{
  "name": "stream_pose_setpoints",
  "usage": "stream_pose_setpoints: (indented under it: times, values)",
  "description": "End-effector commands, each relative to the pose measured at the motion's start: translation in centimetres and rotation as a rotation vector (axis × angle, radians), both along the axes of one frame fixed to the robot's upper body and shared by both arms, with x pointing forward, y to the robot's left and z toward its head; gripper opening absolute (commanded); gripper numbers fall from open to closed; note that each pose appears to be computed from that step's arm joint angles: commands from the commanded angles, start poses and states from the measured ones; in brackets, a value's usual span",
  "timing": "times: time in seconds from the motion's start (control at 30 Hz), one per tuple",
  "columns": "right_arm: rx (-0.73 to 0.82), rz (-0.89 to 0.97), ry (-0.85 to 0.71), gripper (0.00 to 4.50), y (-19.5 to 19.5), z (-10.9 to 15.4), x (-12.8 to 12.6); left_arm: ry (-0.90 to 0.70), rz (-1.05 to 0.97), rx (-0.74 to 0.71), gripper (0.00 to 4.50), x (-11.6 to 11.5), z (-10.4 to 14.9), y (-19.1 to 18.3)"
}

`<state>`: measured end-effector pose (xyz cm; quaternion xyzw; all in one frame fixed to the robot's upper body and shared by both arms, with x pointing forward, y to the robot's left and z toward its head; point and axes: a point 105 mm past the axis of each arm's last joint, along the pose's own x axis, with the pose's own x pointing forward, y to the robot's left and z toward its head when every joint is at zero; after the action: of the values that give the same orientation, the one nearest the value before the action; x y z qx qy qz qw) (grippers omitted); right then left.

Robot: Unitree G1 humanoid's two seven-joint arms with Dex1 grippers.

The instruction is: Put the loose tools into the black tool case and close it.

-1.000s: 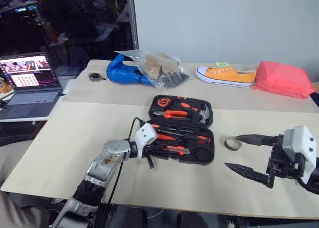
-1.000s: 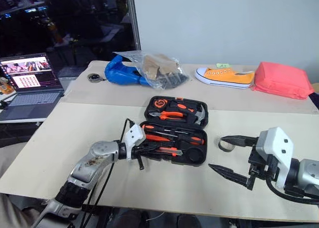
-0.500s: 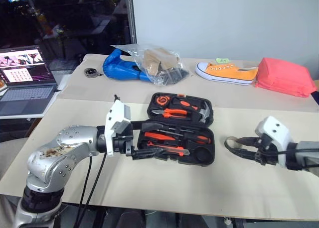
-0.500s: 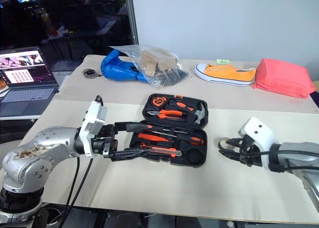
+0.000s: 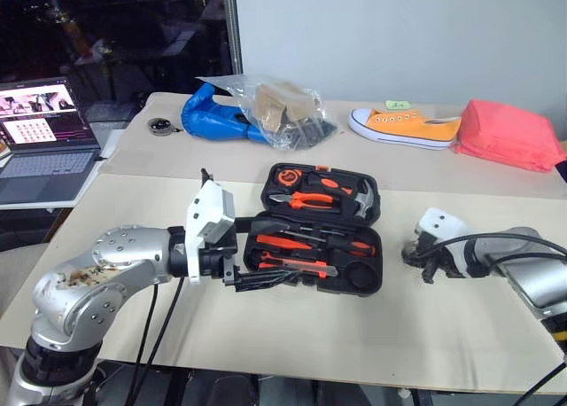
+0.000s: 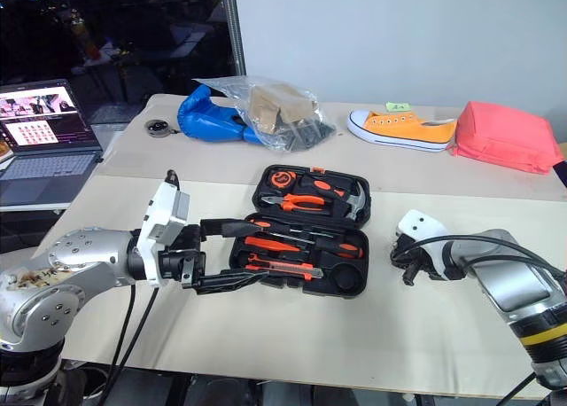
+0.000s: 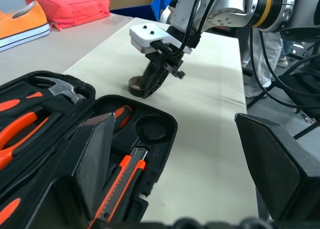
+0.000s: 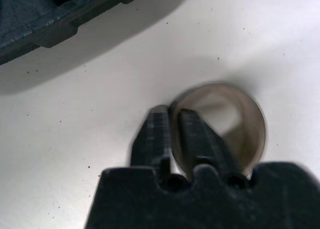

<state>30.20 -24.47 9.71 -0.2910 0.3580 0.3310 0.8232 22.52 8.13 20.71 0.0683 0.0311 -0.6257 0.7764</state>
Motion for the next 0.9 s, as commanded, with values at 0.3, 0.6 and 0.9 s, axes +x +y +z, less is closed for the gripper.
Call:
stream_pose_setpoints:
  times: [0.3, 0.6, 0.9]
  values:
    - [0.199, 0.413, -0.081, 0.04, 8.6, 7.6, -3.9, 0.007, -0.059, -0.044, 4.12, -2.6, 1.0, 3.2]
    - [0.04, 0.479, 0.023, 0.04, 9.5, 3.1, -3.5, 0.036, -0.069, 0.067, 4.12, -2.9, 0.5, 6.2]
    - [0.053, 0.54, 0.105, 0.04, 10.8, 1.9, -4.5, 0.011, -0.076, 0.062, 4.12, -2.7, 0.0, 5.4]
